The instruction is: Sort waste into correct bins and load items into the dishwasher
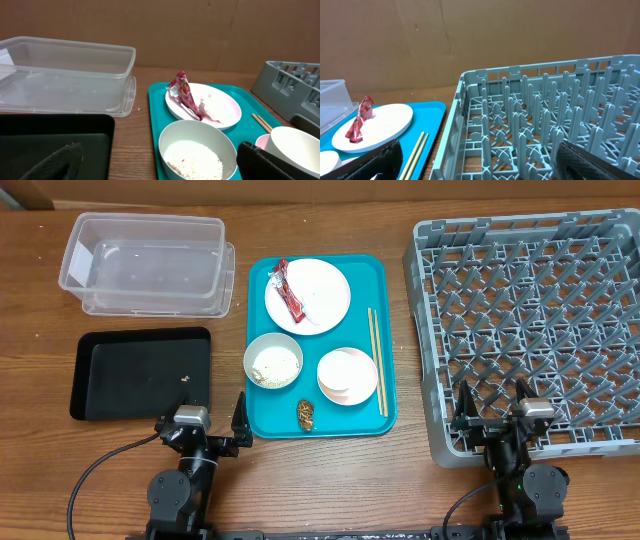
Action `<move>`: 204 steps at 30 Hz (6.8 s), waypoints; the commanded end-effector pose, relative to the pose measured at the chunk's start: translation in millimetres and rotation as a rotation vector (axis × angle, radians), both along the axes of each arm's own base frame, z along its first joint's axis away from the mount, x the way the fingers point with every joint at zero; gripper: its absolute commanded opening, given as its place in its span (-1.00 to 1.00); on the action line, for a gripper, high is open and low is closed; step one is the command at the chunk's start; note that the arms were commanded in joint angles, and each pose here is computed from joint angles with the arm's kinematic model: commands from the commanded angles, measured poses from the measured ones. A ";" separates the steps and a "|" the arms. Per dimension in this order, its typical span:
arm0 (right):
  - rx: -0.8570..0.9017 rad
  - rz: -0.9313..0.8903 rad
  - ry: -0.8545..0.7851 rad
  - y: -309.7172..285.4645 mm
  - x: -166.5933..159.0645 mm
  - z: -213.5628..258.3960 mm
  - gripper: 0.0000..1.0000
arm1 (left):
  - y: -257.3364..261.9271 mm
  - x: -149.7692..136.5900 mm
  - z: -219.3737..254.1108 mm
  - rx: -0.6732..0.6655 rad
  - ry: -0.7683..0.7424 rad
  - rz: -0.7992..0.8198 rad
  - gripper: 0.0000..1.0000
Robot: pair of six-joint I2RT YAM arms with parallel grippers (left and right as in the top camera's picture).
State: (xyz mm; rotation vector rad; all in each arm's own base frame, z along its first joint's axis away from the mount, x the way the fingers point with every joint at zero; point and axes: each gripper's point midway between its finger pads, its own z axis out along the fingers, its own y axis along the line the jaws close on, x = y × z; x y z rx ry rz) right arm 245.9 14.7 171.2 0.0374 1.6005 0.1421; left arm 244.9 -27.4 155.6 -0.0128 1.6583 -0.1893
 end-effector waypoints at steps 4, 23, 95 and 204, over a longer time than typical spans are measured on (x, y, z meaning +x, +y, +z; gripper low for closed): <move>-0.007 0.001 -0.002 0.6 0.3 -2.3 0.99 | -0.6 -0.4 0.2 0.015 -0.009 -0.003 0.99; -0.007 0.001 -0.002 0.6 0.3 -2.3 1.00 | -0.5 -0.4 0.3 0.015 -0.009 -0.003 1.00; -0.007 0.001 -0.002 0.6 0.3 -2.3 1.00 | -1.0 -0.4 0.3 -0.035 -0.003 -0.001 1.00; 0.061 -0.095 0.988 -4.4 11.3 30.6 1.00 | -120.2 281.8 -99.2 -0.098 0.806 -0.090 -0.92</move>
